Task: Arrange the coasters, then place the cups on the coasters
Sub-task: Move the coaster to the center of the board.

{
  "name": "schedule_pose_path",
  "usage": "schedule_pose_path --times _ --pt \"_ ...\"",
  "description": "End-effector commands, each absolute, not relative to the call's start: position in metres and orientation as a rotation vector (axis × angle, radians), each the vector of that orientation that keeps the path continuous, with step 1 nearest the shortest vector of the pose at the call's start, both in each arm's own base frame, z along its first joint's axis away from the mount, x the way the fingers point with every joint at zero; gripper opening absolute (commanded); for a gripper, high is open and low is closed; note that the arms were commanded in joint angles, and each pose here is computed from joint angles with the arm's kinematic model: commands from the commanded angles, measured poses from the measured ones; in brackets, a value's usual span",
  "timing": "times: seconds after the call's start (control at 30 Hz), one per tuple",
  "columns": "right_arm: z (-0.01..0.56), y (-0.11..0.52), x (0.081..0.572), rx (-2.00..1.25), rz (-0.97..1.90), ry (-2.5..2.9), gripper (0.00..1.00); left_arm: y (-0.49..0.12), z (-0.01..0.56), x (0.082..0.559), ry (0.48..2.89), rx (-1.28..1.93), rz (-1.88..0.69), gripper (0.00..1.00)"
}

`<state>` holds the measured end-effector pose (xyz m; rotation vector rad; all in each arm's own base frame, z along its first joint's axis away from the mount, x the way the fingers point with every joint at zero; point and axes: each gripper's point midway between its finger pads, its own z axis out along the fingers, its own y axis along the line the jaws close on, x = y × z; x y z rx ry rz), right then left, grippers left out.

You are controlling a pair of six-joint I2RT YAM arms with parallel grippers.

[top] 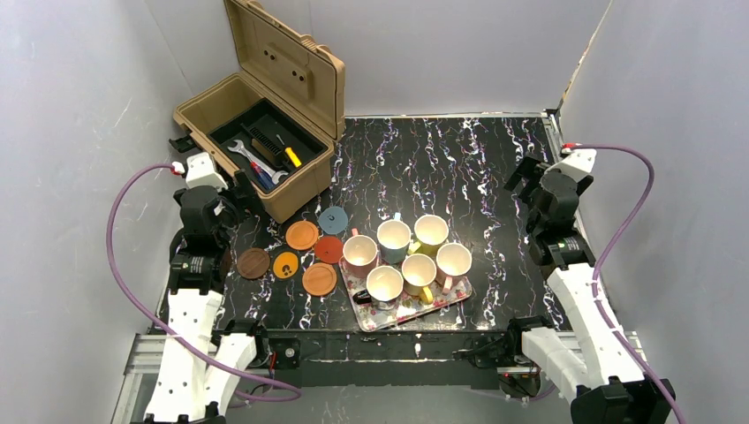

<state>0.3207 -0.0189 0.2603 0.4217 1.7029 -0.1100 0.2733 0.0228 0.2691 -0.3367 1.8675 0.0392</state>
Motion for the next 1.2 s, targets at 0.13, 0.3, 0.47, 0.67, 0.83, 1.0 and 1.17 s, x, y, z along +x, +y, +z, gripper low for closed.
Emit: schedule_pose_path --times 0.13,0.3,0.47,0.67,0.83,1.0,1.17 --pt "0.286 0.02 0.333 0.191 0.035 1.755 0.99 0.02 0.276 0.279 1.876 -0.36 0.006 0.98" --pt "0.279 0.066 0.34 -0.054 0.224 1.839 0.99 0.0 0.277 0.285 1.896 -0.239 -0.082 0.98" --pt "0.273 0.112 0.344 -0.214 0.335 1.9 0.99 -0.04 0.293 0.308 1.941 -0.113 -0.308 0.98" --pt "0.266 0.195 0.339 -0.421 0.376 1.945 0.99 -0.041 0.294 0.328 1.917 -0.143 -0.324 0.98" --pt "0.247 0.261 0.336 -0.575 0.384 1.965 0.99 -0.025 0.271 0.315 1.919 -0.171 -0.223 0.98" --pt "0.223 0.318 0.341 -0.709 0.358 1.992 0.97 -0.005 0.268 0.31 1.92 -0.198 -0.091 0.98" --pt "0.199 0.373 0.344 -0.792 0.38 1.987 0.97 -0.001 0.265 0.311 1.927 -0.197 -0.06 0.98"
